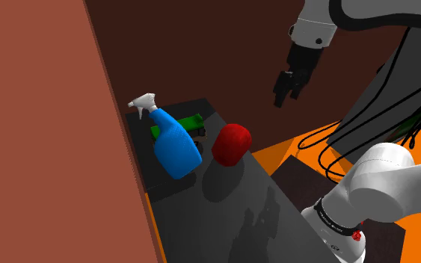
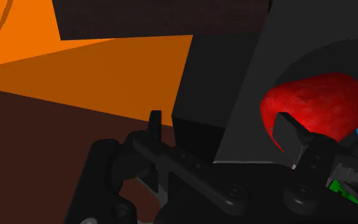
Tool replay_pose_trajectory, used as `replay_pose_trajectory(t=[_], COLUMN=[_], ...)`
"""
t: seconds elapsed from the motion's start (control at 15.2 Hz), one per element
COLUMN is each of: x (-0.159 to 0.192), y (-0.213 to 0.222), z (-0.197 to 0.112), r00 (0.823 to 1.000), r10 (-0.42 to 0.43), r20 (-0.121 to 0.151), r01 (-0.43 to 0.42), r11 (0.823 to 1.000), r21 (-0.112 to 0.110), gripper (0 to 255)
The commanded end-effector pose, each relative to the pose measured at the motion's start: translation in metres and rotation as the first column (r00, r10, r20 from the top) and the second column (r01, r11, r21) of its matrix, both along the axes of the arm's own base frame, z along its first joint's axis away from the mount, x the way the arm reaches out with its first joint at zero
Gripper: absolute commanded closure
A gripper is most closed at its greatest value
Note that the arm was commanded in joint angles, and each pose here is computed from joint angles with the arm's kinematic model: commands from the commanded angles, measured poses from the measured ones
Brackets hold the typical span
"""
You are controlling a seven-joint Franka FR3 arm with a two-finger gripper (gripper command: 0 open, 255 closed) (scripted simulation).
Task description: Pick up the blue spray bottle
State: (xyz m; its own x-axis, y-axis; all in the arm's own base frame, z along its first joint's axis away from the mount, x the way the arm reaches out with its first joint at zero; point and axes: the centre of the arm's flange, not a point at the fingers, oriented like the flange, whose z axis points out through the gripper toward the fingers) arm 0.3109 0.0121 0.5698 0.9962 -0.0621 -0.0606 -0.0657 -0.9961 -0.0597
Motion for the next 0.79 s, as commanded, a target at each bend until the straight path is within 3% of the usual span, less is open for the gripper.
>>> replay_pose_trajectory(t=[0.0,0.33,0.73], x=[0.0,0.047,0.097], y=[0.0,0.041,0.097], z=[0.0,-0.003,-0.003], r00=[1.0,0.994,0.97], r10=[0.0,0.108,0.236], r20=[0.0,0.023,0.054], r01=[0.0,-0.109,-0.238], r11=[1.0,0.994,0.97], r21=[0.0,0.023,0.048], gripper=[0,0,0])
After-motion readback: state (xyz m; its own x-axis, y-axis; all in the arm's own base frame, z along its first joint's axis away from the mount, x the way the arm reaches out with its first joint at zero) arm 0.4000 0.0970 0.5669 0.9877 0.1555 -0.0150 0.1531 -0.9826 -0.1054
